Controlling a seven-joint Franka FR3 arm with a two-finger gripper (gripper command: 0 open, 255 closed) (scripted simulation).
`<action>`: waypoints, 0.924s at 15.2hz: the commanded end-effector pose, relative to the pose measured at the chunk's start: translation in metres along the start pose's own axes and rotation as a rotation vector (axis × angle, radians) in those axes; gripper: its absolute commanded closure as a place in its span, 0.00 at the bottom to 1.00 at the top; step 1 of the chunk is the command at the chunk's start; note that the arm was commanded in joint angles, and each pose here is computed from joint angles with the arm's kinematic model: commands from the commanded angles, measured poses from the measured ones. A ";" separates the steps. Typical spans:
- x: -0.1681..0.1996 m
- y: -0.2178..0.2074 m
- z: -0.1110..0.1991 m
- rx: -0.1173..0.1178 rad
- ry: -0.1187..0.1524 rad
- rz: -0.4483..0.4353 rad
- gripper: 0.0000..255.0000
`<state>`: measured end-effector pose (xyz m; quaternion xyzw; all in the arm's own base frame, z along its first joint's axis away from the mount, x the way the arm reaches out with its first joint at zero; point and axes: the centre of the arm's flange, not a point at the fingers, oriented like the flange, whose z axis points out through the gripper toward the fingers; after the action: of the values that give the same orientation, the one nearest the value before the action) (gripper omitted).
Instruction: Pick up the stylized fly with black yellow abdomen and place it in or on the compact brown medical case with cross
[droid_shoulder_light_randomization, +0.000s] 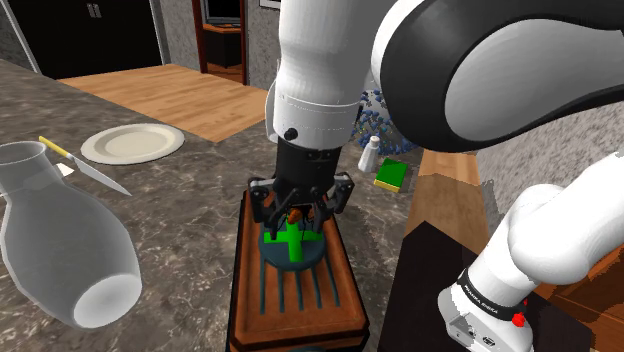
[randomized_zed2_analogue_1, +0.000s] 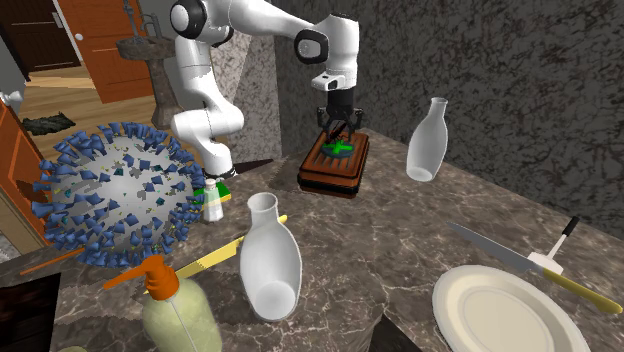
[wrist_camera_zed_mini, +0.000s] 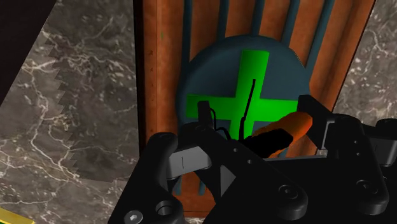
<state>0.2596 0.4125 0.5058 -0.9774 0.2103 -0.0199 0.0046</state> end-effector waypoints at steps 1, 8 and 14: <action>0.000 0.000 0.000 0.000 0.000 0.000 1.00; 0.000 0.000 0.000 0.000 0.000 0.000 0.00; 0.000 0.000 -0.050 0.000 0.000 0.000 0.00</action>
<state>0.2563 0.4123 0.5440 -0.9774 0.2102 -0.0202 0.0053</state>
